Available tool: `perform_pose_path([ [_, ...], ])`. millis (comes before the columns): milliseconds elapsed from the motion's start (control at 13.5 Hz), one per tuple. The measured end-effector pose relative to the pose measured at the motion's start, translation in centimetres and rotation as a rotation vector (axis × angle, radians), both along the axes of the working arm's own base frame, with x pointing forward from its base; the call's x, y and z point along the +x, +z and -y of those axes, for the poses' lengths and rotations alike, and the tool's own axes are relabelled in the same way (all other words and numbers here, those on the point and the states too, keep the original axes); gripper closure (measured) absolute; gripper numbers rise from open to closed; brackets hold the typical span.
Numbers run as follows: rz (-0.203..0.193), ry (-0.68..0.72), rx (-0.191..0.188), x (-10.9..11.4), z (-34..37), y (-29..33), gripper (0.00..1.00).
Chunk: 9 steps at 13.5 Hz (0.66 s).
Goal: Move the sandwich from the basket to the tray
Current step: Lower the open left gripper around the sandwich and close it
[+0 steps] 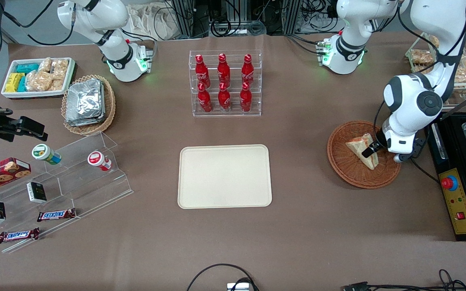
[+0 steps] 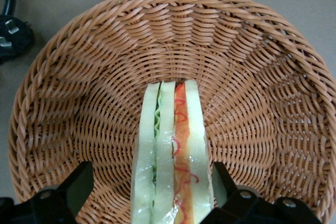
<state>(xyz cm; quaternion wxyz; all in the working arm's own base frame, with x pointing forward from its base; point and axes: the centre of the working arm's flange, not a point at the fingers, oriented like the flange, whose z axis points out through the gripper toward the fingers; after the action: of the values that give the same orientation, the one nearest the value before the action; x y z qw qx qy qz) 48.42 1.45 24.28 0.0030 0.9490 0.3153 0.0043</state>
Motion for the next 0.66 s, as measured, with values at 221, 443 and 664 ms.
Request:
perform_pose_path([
  [221,0.011,0.015,-0.001,0.1,0.3,-0.5,0.02],
  [443,0.010,0.042,-0.003,0.1,1.5,-1.7,0.22],
  [664,0.012,0.048,-0.004,0.1,2.2,-1.8,0.53],
])
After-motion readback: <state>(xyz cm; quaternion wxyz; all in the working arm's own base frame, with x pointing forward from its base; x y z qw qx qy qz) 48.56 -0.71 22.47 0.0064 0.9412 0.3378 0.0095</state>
